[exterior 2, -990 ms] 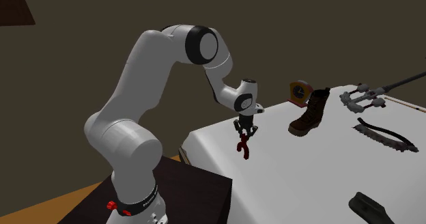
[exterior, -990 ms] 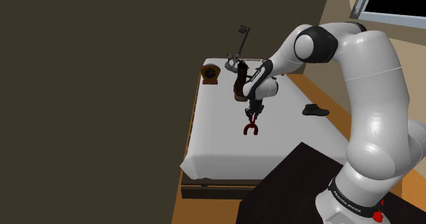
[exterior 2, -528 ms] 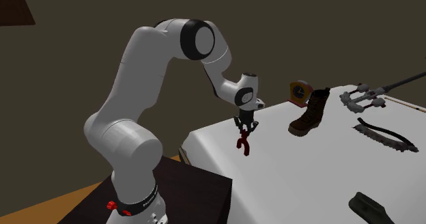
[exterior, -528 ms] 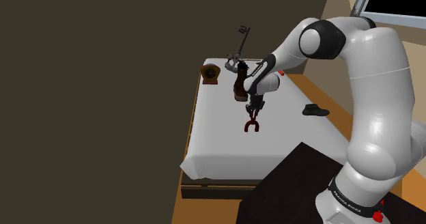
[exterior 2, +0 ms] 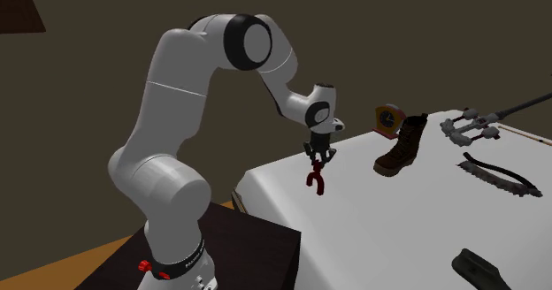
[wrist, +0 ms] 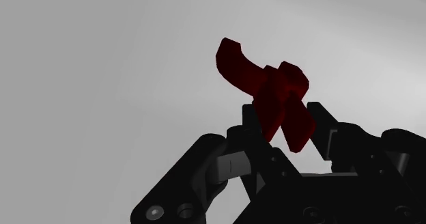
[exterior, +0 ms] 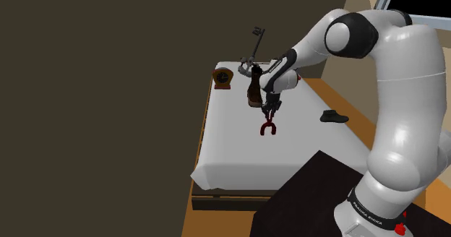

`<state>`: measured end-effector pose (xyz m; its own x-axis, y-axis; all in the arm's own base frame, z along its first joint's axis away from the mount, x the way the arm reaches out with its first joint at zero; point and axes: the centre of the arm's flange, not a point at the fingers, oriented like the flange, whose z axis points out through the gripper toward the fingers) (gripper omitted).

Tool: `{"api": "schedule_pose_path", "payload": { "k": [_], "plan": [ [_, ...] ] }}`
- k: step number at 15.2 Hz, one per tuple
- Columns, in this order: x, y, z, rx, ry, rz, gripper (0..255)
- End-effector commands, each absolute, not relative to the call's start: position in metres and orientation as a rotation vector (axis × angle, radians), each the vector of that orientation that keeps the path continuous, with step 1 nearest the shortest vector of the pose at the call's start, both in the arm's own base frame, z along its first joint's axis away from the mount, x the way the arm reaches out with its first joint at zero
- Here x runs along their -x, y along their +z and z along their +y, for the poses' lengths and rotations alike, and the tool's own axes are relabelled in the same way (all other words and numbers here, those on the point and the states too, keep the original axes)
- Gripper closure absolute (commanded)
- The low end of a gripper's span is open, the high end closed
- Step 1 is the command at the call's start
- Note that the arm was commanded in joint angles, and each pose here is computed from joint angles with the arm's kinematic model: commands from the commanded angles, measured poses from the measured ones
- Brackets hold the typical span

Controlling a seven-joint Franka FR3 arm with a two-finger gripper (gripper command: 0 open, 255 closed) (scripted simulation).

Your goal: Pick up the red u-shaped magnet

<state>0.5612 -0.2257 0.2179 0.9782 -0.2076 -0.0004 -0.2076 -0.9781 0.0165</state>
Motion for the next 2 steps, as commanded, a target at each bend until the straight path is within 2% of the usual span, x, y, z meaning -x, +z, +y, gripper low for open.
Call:
{"api": "schedule_pose_path", "payload": {
  "k": [1,2],
  "plan": [
    [-0.5614,0.2243,-0.2254,-3.108,-0.004,-0.326,255],
    [-0.5614,0.2243,-0.2254,-3.108,-0.004,-0.326,255]
  ]
}}
